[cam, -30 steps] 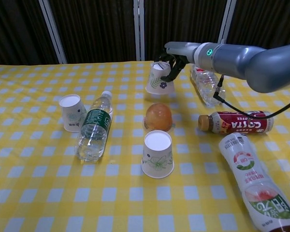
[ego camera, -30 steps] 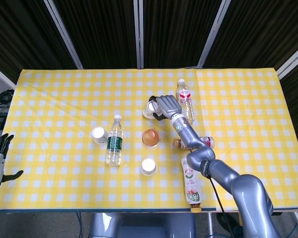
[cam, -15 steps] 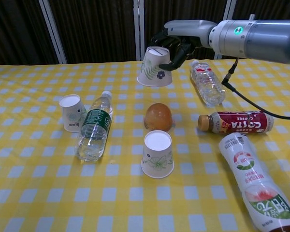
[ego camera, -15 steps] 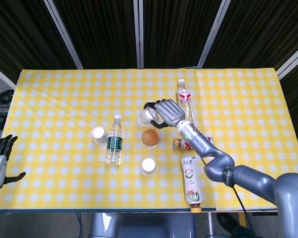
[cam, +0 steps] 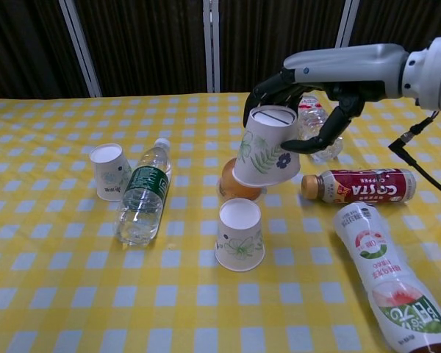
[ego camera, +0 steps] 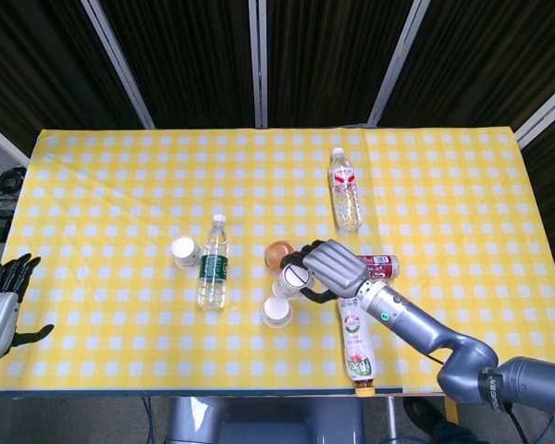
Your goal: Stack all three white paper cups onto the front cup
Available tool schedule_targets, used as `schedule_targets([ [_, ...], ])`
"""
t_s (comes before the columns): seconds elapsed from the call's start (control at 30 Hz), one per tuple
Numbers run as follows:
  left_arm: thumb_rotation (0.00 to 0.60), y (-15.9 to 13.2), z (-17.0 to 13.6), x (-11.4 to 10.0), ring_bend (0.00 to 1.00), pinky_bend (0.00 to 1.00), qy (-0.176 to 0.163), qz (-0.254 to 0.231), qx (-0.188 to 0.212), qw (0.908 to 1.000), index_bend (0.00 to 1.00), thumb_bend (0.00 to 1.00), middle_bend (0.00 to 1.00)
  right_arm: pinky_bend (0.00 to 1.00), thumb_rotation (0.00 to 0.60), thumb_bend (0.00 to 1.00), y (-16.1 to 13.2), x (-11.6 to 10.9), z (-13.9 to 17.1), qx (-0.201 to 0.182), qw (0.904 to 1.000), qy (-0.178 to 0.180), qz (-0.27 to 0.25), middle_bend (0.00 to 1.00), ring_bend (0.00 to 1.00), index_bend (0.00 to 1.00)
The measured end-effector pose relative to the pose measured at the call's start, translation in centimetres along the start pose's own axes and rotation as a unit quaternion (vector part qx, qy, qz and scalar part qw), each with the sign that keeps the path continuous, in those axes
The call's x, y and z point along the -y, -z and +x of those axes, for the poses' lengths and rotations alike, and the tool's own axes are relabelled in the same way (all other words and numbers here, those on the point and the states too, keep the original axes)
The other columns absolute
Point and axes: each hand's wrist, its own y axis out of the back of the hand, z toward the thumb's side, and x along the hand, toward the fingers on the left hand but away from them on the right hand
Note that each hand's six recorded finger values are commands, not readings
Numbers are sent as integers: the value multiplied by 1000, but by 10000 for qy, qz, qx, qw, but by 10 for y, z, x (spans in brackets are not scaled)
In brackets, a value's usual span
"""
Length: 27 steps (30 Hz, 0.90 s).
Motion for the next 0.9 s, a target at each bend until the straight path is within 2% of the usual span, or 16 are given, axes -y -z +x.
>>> schedule_targets([
  [0.33, 600, -1, -5, -1, 0, 0, -1, -24, 36, 10000, 0, 0, 0, 370, 600, 337, -29, 12, 1, -391, 9972, 62, 635, 415, 361, 334],
  [0.63, 600, 0, -6, -2, 0, 0, 11, -42, 45, 10000, 0, 0, 0, 354, 600, 332, -44, 25, -7, -492, 9952, 145, 837, 367, 306, 323],
  [0.9, 600, 1, -5, -1, 0, 0, 37, -46, 12, 10000, 0, 0, 0, 305, 600, 327, -45, 34, -10, -469, 9945, 70, 935, 254, 240, 289],
])
